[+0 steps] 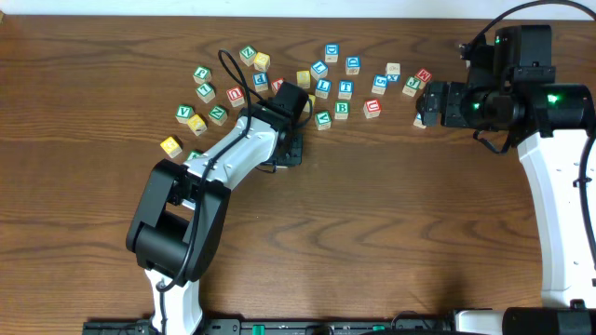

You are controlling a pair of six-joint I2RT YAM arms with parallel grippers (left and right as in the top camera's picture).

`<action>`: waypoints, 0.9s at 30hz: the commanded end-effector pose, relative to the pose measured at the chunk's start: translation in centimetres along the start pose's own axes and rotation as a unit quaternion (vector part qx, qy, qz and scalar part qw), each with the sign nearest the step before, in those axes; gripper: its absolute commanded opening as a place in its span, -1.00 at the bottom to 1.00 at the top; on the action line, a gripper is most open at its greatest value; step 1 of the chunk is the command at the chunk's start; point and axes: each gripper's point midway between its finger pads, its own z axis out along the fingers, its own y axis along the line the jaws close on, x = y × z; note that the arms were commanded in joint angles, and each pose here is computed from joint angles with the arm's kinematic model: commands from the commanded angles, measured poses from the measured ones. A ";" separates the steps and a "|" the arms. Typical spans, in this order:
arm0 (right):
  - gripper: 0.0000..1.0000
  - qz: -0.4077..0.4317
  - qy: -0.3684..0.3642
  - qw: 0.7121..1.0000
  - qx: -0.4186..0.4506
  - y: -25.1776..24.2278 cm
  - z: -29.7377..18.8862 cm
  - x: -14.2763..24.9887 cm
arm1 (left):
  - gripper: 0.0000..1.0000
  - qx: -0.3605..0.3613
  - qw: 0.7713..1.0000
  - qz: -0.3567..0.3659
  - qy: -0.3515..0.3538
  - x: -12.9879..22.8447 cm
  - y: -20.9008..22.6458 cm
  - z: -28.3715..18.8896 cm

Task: Spell out ROBOT
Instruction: 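Lower the R block onto the open table and open the left gripper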

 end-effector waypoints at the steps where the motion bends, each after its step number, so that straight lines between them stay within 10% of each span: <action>1: 0.99 -0.005 -0.005 1.000 0.000 -0.1 -0.2 -0.4 | -0.46 -0.011 1.000 0.002 0.013 0.8 0.5 0.9; 27: 0.99 -0.005 -0.006 1.000 0.000 -0.1 -0.2 -0.4 | -0.46 -0.014 1.000 -0.009 0.020 1.2 0.7 0.8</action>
